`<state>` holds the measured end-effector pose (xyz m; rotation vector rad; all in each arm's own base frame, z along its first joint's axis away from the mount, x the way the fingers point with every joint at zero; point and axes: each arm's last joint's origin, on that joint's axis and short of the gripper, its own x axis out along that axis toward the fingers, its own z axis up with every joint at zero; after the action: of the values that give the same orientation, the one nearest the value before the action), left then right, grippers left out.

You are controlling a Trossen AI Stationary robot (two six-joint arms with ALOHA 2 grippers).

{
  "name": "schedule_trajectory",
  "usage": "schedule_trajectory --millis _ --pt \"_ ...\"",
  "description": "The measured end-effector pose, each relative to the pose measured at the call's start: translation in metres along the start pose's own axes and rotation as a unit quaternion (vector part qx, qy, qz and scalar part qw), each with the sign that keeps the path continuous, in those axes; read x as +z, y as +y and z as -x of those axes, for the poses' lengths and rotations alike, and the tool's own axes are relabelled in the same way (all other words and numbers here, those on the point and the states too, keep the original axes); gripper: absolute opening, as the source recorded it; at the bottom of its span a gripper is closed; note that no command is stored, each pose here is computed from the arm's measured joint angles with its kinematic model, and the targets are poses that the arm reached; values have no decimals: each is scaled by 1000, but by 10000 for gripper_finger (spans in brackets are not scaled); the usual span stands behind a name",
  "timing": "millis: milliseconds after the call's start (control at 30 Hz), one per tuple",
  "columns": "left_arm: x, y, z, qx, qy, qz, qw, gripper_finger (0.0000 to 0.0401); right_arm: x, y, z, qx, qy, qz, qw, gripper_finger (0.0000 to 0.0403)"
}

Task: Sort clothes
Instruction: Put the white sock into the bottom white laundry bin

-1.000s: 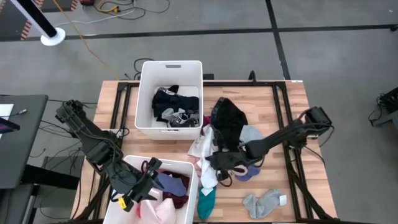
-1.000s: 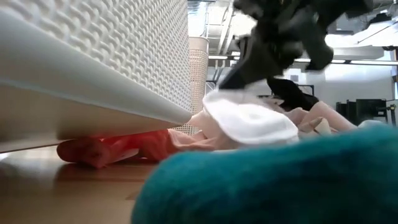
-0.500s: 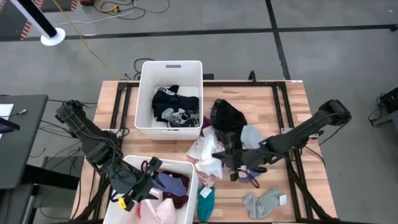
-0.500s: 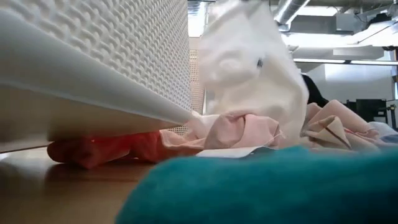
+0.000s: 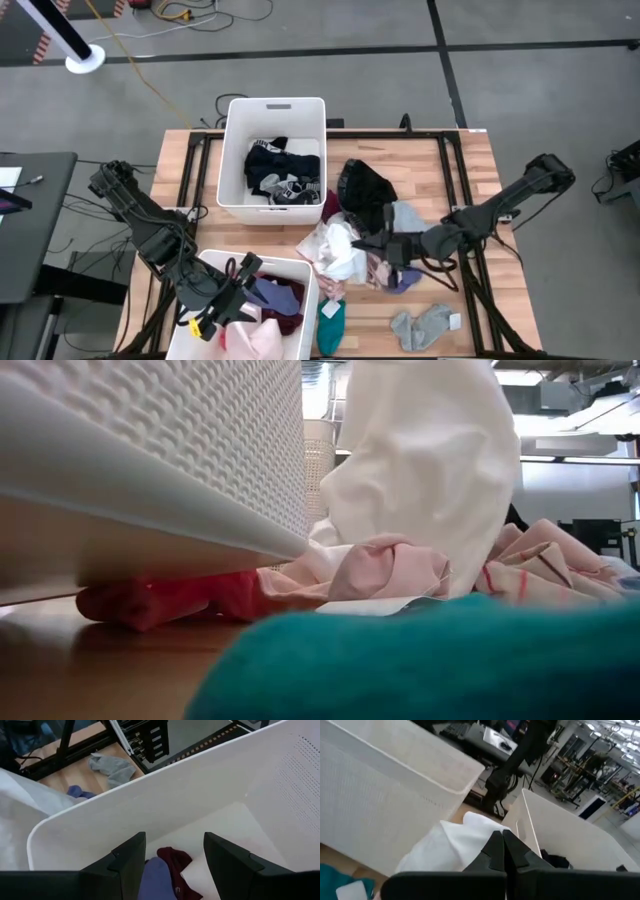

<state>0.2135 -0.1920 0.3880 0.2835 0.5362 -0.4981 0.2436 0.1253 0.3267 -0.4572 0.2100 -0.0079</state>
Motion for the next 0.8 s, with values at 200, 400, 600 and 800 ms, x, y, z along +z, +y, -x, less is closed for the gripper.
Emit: schedule_trajectory --millis 200,400,600,800 --pt "0 0 0 0 -1 6 1000 195 -24 4 3 51 107 -70 990 0" --pt "0 0 0 1 -1 7 1000 195 -62 25 0 51 283 -127 949 1" --pt "0 0 0 1 -1 2 1000 195 -90 47 -8 30 391 -131 910 53" --pt "0 0 0 1 -1 3 1000 195 -95 54 -11 28 403 -128 906 171"
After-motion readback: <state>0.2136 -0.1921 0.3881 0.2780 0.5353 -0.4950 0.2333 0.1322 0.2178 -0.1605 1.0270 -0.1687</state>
